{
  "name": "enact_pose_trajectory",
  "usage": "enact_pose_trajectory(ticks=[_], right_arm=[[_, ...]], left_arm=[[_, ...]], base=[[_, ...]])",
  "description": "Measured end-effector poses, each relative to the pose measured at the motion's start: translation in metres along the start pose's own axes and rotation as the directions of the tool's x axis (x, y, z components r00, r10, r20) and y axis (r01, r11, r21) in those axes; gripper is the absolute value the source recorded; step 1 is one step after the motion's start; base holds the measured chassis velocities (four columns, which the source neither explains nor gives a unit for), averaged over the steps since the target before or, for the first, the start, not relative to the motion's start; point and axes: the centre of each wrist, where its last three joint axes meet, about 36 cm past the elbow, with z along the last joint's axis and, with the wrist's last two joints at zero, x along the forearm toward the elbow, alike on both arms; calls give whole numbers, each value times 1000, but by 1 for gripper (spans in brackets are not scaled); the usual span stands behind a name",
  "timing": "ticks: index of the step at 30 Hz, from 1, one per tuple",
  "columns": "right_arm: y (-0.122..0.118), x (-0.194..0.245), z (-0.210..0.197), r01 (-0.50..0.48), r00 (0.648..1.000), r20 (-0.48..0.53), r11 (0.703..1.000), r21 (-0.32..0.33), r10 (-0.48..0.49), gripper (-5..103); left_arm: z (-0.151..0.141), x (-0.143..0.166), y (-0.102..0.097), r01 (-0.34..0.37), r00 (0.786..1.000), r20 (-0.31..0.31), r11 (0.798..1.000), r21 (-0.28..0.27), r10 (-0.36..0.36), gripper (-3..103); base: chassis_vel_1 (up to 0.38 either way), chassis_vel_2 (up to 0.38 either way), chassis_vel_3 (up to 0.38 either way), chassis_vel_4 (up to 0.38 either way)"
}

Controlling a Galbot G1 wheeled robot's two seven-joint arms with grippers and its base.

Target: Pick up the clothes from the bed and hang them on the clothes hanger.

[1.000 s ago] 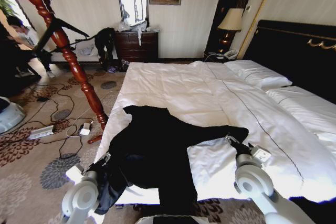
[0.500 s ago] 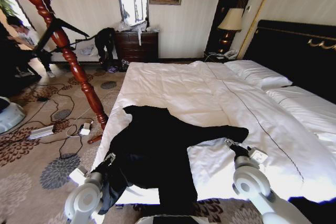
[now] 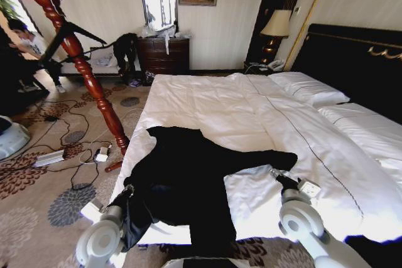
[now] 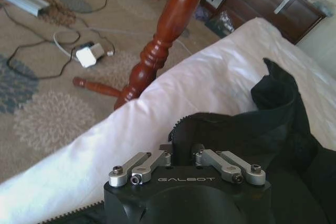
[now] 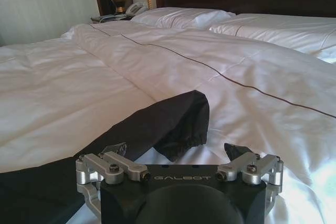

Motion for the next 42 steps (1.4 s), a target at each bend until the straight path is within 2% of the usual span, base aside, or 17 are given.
enact_pose_trajectory(ticks=[4, 8, 12, 13, 14, 18, 19, 23, 24, 25, 26, 29, 32, 35, 39, 40, 42], right_arm=[[0, 0, 3, -4, 1000, -2, 1000, 3, 4, 100], [0, -2, 5, -5, 1000, -5, 1000, 7, 6, 100], [1, -6, 9, -8, 1000, -8, 1000, 17, 8, 100], [1, -6, 9, -8, 1000, -8, 1000, 17, 8, 100], [1, -8, 11, -7, 1000, -7, 1000, 21, 8, 100], [1, -17, 15, -11, 1000, -1, 999, 31, 11, 100], [1, -17, 15, -11, 1000, -1, 999, 31, 11, 100], [0, -29, 20, -21, 1000, 7, 999, 43, 21, 100], [0, -29, 20, -21, 1000, 7, 999, 43, 21, 100], [0, -32, 21, -26, 1000, 9, 999, 45, 25, 100], [0, -34, 22, -28, 1000, 9, 999, 45, 27, 100], [0, -36, 24, -32, 999, 10, 999, 43, 32, 100], [-1, -36, 23, -34, 999, 12, 999, 41, 34, 100], [-3, -37, 23, -38, 999, 18, 998, 40, 37, 100], [-5, -39, 24, -42, 999, 22, 998, 42, 41, 100], [-5, -39, 24, -42, 999, 22, 998, 42, 41, 100], [-5, -39, 24, -42, 999, 21, 998, 44, 41, 100]], left_arm=[[-3, 20, -9, -64, 997, 32, 994, -94, 67, 3], [2, 29, -13, -126, 992, 4, 973, -194, 129, 0], [9, 32, -22, -277, 961, -93, 894, -353, 260, 0], [9, 32, -22, -277, 961, -93, 894, -353, 260, 0], [11, 30, -27, -333, 943, -138, 860, -387, 303, 0], [19, 19, -42, -455, 889, -267, 778, -434, 371, 0], [19, 19, -42, -455, 889, -267, 778, -434, 371, 0], [37, 16, -60, -588, 798, -452, 683, -434, 399, 0], [37, 16, -60, -588, 798, -452, 683, -434, 399, 0], [45, 16, -66, -629, 762, -515, 635, -448, 392, 0], [49, 14, -70, -647, 747, -545, 605, -464, 381, 0], [60, 10, -78, -660, 735, -592, 550, -512, 331, 0], [66, 8, -81, -652, 740, -603, 539, -534, 298, -1], [67, 5, -83, -633, 752, -600, 550, -544, 272, 10], [51, 13, -91, -611, 762, -588, 601, -515, 271, 26], [51, 13, -91, -611, 762, -588, 601, -515, 271, 26], [34, 31, -96, -642, 719, -621, 640, -421, 313, 36]], base=[[0, 0, 0, 0], [0, 0, 0, 0], [0, 0, 0, 0], [0, 0, 0, 0], [0, 0, 0, 0], [0, 0, 0, 0], [0, 0, 0, 0], [0, 0, 0, 0], [0, 0, 0, 0], [0, 0, 0, 0], [0, 0, 0, 0], [0, 0, 0, 0], [0, 0, 0, 0], [0, 0, 0, 0], [0, 0, 0, 0], [0, 0, 0, 0], [0, 0, 0, 0]])
